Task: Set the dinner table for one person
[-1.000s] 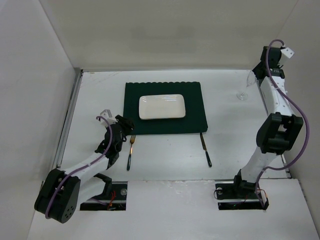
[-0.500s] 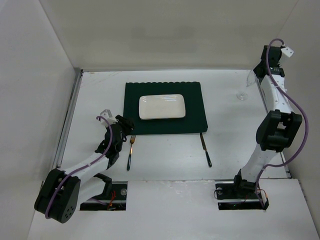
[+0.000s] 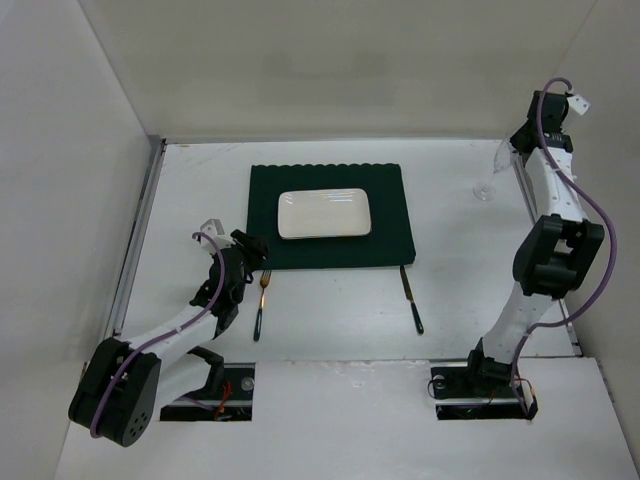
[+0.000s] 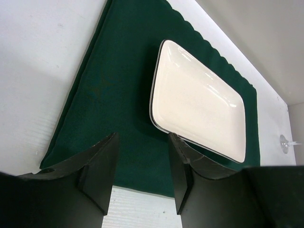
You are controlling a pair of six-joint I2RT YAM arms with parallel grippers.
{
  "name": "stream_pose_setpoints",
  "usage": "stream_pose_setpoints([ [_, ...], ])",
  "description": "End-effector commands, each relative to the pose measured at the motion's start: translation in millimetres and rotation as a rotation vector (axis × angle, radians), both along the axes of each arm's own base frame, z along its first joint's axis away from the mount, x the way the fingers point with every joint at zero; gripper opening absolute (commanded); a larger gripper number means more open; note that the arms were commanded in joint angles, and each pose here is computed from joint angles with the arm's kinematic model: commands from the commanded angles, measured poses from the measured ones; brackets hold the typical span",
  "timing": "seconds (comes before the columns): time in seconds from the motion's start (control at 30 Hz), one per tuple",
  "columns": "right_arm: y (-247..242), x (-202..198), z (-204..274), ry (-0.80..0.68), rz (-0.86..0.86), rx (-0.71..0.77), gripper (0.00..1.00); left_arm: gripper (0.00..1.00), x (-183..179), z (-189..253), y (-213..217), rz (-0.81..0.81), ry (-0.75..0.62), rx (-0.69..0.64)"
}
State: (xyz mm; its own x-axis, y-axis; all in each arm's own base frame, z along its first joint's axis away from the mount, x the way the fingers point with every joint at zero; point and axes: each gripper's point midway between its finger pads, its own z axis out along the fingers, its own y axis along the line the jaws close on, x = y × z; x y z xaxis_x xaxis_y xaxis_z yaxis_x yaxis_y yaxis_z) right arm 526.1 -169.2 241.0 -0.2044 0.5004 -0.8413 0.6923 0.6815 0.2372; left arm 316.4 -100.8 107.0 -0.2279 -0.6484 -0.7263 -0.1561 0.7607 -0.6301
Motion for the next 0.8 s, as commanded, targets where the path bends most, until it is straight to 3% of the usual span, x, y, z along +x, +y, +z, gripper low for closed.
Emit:
stream_pose_setpoints([
  [0.0, -0.6, 7.3, 18.9, -0.047, 0.019, 0.001, 0.25, 0.43, 6.4, 19.3, 3.6, 0.022, -0.072, -0.013],
  [0.2, -0.5, 1.7, 39.6, -0.086, 0.015, -0.015, 0.13, 0.44, 6.5, 18.5, 3.7, 0.025, -0.069, -0.017],
  [0.4, 4.7, -14.0, 84.3, -0.156, 0.014, -0.063, 0.1, 0.44, 6.2, 16.7, 2.1, 0.021, -0.063, -0.018],
  [0.63, 63.4, -14.6, 115.9, -0.195, 0.128, -0.127, 0.09, 0.45, 5.8, 17.9, 2.2, 0.021, -0.067, -0.02],
  [0.77, 120.1, -8.1, 122.9, -0.213, 0.253, -0.131, 0.09, 0.45, 6.1, 18.1, 2.1, 0.021, -0.067, -0.018],
])
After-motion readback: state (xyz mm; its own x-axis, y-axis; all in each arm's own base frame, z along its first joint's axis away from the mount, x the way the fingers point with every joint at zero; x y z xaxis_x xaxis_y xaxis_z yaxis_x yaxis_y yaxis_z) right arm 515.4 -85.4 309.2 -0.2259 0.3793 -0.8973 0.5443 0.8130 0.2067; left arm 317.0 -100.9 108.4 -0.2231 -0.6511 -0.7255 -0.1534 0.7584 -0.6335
